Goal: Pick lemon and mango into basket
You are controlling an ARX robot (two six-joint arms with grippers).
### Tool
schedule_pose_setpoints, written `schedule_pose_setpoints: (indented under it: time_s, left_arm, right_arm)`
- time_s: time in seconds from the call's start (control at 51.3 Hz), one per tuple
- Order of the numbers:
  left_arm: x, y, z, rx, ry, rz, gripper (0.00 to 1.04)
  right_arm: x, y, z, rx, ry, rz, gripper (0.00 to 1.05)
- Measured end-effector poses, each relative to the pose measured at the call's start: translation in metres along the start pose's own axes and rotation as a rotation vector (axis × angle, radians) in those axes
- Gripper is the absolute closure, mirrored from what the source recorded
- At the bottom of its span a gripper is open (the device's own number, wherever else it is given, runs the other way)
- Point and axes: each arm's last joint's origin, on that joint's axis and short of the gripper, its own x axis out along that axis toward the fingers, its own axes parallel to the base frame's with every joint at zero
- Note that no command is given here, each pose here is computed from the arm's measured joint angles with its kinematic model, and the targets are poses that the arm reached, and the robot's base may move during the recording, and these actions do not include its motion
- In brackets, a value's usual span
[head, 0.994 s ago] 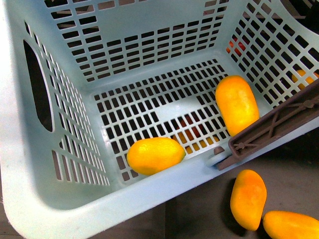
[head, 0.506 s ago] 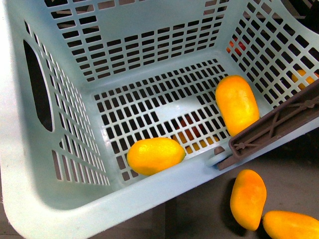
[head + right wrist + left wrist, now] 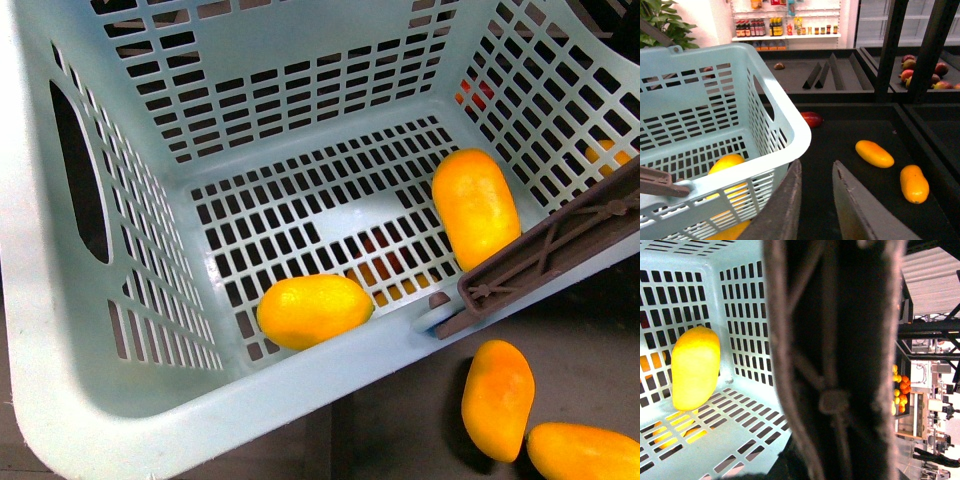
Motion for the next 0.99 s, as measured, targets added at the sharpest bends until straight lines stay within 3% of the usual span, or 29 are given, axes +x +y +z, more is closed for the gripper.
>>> schedule_pose_setpoints:
  time_s: [0.136, 0.331, 0.409, 0.506, 0.565, 0.857, 0.877, 0.994]
  left_arm:
    - [0.0, 0.0, 0.0, 0.0, 0.001, -0.001, 1.01]
    - [0.0, 0.0, 0.0, 0.0, 0.0, 0.0, 1.01]
    - [0.002, -0.004, -0.002, -0.05, -0.187, 0.028, 1.01]
    - [0.001, -0.005, 0.0, -0.129, -0.479, 0.101, 1.01]
    - [-0.002, 0.0, 0.012, -0.144, -0.577, 0.133, 1.01]
    - [0.002, 0.044, 0.061, -0.267, -0.646, 0.17, 1.01]
    - [0.041, 0.154, 0.142, -0.457, -0.689, 0.339, 1.01]
    - [0.049, 0.174, 0.156, -0.474, -0.692, 0.364, 1.01]
  right_arm:
    - [0.0, 0.0, 0.0, 0.0, 0.0, 0.0, 0.51]
    - [0.0, 0.0, 0.0, 0.0, 0.0, 0.0, 0.19]
    - [0.0, 0.0, 0.0, 0.0, 0.0, 0.0, 0.08]
    - [0.0, 0.0, 0.0, 0.0, 0.0, 0.001, 0.09]
    - [0.0, 0.0, 0.0, 0.0, -0.001, -0.001, 0.09]
    - [0.0, 0.0, 0.0, 0.0, -0.001, 0.0, 0.09]
    - [0.0, 0.0, 0.0, 0.0, -0.001, 0.0, 0.09]
    - [0.0, 0.0, 0.0, 0.0, -0.001, 0.0, 0.09]
